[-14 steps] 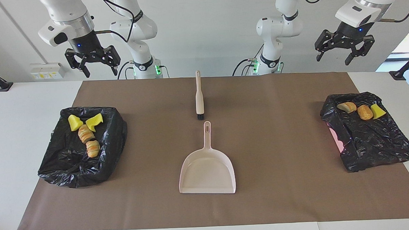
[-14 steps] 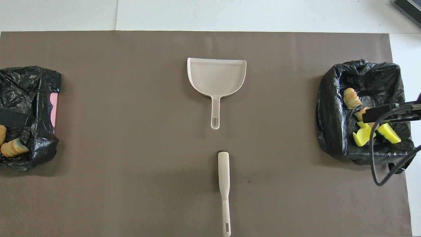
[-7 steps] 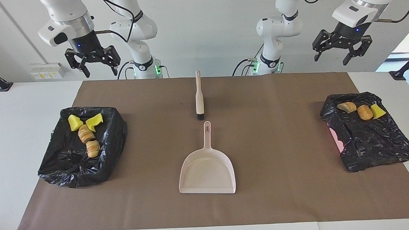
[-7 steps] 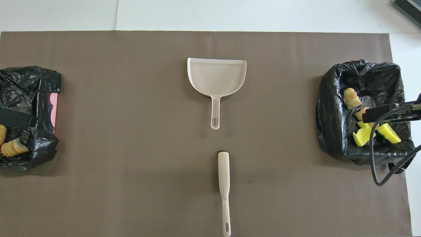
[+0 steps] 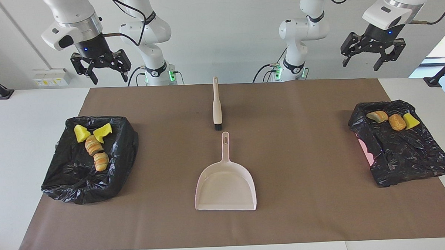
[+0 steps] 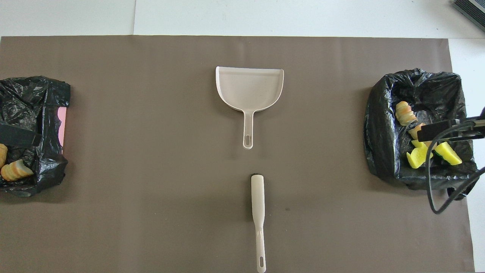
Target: Sweep and dump trash in bin
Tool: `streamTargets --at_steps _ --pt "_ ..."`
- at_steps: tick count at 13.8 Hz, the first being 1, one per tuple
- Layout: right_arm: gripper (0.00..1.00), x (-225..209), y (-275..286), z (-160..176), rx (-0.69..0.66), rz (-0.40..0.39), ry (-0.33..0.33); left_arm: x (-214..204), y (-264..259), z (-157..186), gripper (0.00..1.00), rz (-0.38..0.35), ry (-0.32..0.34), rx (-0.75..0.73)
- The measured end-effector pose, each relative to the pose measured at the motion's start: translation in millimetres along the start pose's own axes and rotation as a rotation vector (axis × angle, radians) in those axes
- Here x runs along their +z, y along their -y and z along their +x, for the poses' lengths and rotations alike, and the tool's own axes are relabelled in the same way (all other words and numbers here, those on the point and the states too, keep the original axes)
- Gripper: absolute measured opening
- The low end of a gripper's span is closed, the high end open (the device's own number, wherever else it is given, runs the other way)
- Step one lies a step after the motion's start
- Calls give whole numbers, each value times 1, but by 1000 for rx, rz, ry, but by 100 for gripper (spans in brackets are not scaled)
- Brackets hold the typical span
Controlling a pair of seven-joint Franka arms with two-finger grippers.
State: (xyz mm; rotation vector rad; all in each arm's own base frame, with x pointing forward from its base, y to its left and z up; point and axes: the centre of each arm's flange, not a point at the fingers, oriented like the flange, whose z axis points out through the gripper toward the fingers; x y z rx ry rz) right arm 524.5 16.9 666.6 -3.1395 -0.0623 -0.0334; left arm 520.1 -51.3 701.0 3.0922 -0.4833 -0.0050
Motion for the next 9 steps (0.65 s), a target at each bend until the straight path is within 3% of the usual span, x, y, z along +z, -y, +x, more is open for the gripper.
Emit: streamTargets --at_steps 9 --pt "100 0 0 0 0 0 0 0 -5 1 100 0 1 -111"
